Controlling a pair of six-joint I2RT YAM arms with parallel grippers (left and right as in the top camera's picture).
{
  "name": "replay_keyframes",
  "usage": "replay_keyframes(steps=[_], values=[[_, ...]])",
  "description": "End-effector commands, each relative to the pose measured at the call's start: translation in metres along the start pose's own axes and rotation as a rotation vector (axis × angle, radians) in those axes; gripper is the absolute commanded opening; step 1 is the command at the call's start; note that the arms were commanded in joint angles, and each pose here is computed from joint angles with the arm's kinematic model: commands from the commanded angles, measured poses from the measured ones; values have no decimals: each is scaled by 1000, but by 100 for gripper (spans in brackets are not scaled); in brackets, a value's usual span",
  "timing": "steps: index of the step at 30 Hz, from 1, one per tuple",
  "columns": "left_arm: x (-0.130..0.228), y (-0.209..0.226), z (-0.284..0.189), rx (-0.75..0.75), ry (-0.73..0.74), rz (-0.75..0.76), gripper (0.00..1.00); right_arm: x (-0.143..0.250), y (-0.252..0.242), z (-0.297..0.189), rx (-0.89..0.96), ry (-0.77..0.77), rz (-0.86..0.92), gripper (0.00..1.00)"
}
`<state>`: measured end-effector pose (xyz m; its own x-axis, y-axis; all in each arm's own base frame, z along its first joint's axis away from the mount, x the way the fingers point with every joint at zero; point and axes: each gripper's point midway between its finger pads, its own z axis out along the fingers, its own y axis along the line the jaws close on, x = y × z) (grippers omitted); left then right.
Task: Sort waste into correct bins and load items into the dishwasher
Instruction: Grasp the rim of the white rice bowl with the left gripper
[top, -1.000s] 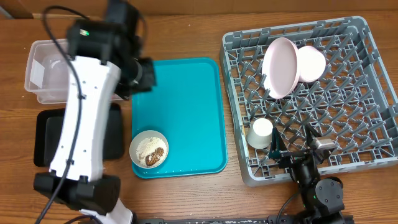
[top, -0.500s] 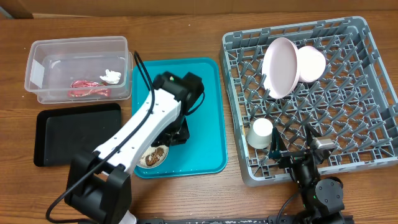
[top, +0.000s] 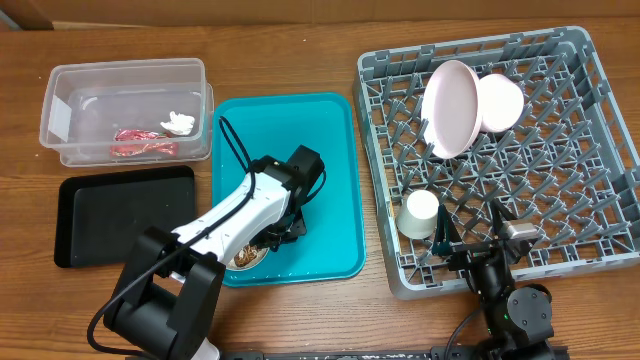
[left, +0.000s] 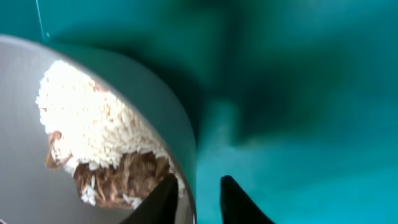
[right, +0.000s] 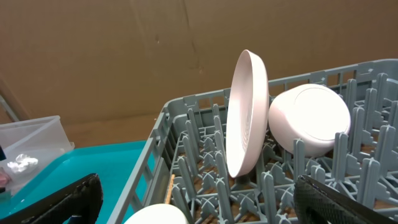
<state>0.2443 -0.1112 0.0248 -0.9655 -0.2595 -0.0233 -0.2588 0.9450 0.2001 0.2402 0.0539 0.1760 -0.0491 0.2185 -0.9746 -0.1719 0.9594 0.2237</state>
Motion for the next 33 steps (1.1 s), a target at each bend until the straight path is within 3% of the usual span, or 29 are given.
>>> replay_keyframes(steps=[1, 5, 10, 13, 25, 29, 33], values=[[-11, 6, -3, -20, -65, -24, 22, 1, 1, 0, -9, -6, 0, 100], [-17, 1, -3, 1, -88, -22, 17, 1, 1, 0, -9, -6, 0, 100], [-26, -2, -4, 7, -131, -30, 17, 1, 1, 0, -9, -6, 0, 100], [-29, -4, -4, 14, -142, -33, 4, 1, 1, 0, -9, -6, 0, 100], [-23, 6, -6, -26, -112, 25, 4, 1, 1, 0, -9, -6, 0, 100], [-24, 19, -21, -51, -91, 6, 4, 1, 1, 0, -9, -6, 0, 100], [-31, 24, -46, 15, -80, 10, 4, 1, 1, 0, -9, -6, 0, 100]])
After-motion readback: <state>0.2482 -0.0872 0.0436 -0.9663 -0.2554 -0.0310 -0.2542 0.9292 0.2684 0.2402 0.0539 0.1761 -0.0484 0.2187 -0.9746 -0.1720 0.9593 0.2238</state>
